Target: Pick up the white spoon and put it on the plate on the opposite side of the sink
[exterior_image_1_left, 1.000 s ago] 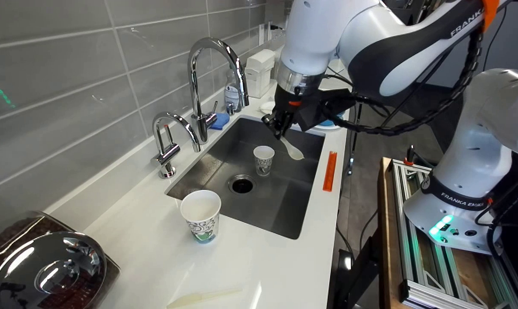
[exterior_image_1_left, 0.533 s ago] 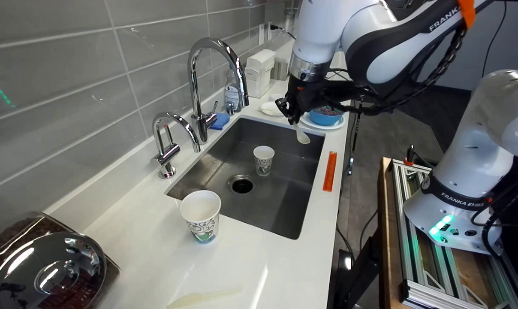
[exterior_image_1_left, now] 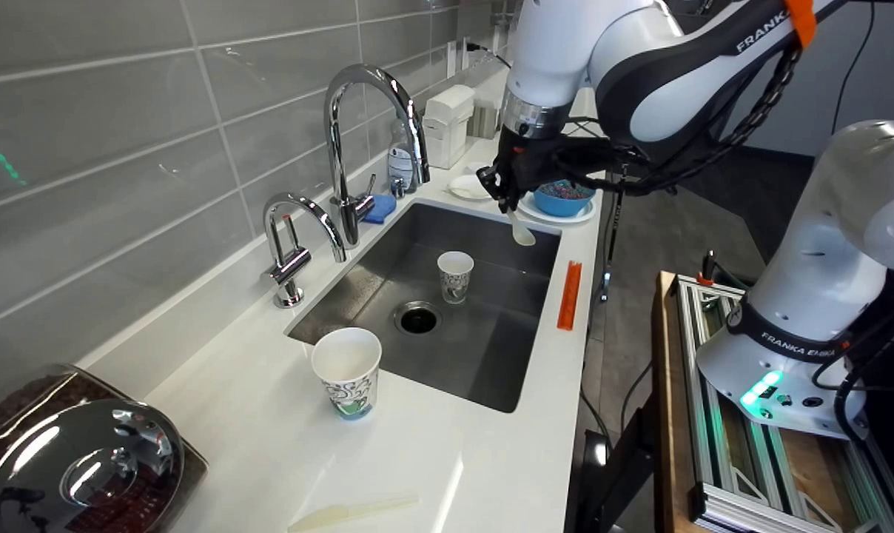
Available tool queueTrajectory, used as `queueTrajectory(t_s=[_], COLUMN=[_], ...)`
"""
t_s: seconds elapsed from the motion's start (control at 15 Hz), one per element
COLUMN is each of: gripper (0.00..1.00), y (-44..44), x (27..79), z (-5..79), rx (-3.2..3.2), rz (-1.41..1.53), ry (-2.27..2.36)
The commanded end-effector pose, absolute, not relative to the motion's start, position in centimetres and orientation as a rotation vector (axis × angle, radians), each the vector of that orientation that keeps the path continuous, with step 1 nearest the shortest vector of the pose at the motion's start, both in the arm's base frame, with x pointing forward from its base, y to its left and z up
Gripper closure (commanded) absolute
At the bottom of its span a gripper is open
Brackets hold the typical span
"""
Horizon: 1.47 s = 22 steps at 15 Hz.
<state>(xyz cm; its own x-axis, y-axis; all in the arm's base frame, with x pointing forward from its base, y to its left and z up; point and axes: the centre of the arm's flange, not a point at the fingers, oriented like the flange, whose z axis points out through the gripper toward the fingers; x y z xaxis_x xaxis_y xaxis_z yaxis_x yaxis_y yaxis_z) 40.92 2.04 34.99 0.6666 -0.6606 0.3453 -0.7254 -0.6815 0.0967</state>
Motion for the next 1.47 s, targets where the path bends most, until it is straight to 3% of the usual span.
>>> queueTrajectory(t_s=[0.0,0.33,1.0,1.07,1.4], gripper=[0.97,0.97,0.97,0.87,0.87], y=[-1.0,-8.2,-16.4,-14.7,-15.9], x=[42.8,45.9,50.4,48.8,49.7], z=[35.0,35.6,32.6,33.7,32.7], rx=[2.623,2.580,2.746,2.714,2.727], rz=[0.387,0.368,0.325,0.350,0.317], ry=[-1.236,-1.383,-1.045,-1.072,-1.051])
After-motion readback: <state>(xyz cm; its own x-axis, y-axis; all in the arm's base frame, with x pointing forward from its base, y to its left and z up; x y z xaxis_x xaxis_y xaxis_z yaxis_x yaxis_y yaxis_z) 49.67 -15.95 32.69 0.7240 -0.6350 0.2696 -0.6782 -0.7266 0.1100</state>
